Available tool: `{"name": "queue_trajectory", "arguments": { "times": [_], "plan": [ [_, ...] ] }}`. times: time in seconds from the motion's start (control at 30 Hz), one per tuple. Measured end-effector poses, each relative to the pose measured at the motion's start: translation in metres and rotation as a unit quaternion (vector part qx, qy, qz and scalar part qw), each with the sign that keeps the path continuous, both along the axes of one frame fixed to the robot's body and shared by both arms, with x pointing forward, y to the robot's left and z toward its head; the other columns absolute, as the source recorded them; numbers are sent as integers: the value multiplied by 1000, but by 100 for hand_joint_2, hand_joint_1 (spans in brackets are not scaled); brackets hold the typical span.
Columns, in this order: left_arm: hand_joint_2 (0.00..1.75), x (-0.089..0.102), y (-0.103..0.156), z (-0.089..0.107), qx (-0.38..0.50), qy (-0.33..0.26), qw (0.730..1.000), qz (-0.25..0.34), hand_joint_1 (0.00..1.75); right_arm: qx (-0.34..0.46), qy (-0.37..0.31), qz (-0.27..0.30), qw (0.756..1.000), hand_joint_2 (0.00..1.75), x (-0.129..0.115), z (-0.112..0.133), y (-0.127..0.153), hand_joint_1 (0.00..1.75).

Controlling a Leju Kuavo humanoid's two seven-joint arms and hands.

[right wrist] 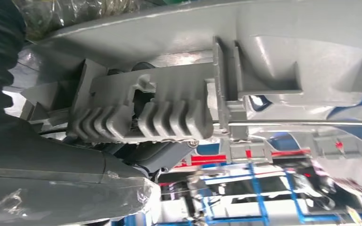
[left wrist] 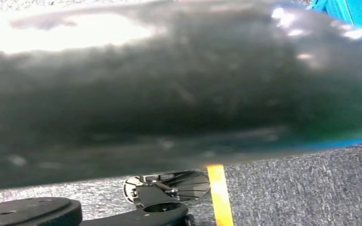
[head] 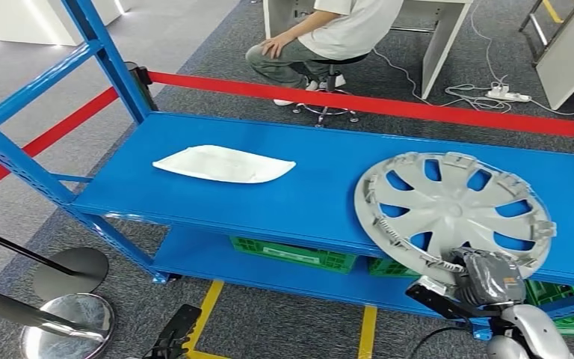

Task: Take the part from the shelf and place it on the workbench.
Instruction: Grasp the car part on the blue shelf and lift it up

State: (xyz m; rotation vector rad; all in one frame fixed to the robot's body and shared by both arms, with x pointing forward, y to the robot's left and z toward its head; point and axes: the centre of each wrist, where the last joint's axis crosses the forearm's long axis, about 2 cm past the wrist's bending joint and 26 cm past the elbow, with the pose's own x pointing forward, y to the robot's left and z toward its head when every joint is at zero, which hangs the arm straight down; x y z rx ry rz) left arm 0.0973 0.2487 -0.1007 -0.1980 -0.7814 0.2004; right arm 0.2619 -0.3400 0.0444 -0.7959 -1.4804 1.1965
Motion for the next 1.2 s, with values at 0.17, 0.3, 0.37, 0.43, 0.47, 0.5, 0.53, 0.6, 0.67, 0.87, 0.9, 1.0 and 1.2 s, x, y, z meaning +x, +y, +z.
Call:
{"name": "queue_trajectory", "arguments": {
  "times": [0.17,0.3,0.37,0.43,0.47,0.5,0.53,0.6,0.67,0.87,0.9,1.0,1.2],
  "plan": [
    [0,0,0,0,1,-1,1000,0,0,46,-38,22,998,175,-16,3,19,175],
    [0,0,0,0,2,-1,1000,0,0,81,-74,42,993,175,-25,14,33,175],
    [0,0,0,0,2,-2,1000,0,0,95,-92,51,990,175,-28,20,39,175],
    [0,0,0,0,3,-2,1000,0,0,110,-113,62,986,175,-31,26,44,175],
    [0,0,0,0,3,-2,1000,0,0,116,-124,66,983,175,-32,30,46,175],
    [0,1,0,0,3,-3,1000,0,0,121,-135,69,981,175,-32,34,48,175],
    [0,1,0,0,3,-3,1000,0,0,125,-143,72,979,175,-32,38,50,175],
    [0,1,0,0,3,-3,1000,0,0,130,-154,76,977,175,-33,43,52,175],
    [0,1,0,0,3,-3,1000,-1,0,131,-160,79,975,175,-33,46,54,175],
    [0,2,0,0,3,-5,1000,-3,0,128,-171,82,973,175,-33,49,56,175],
    [0,2,0,1,3,-5,1000,-3,0,128,-173,83,973,175,-34,49,56,175],
    [0,3,0,1,4,-5,1000,-2,0,121,-186,84,971,175,-34,50,57,175],
    [0,3,0,1,4,-6,1000,-1,0,116,-208,82,968,175,-34,52,61,175]
  ]
}}
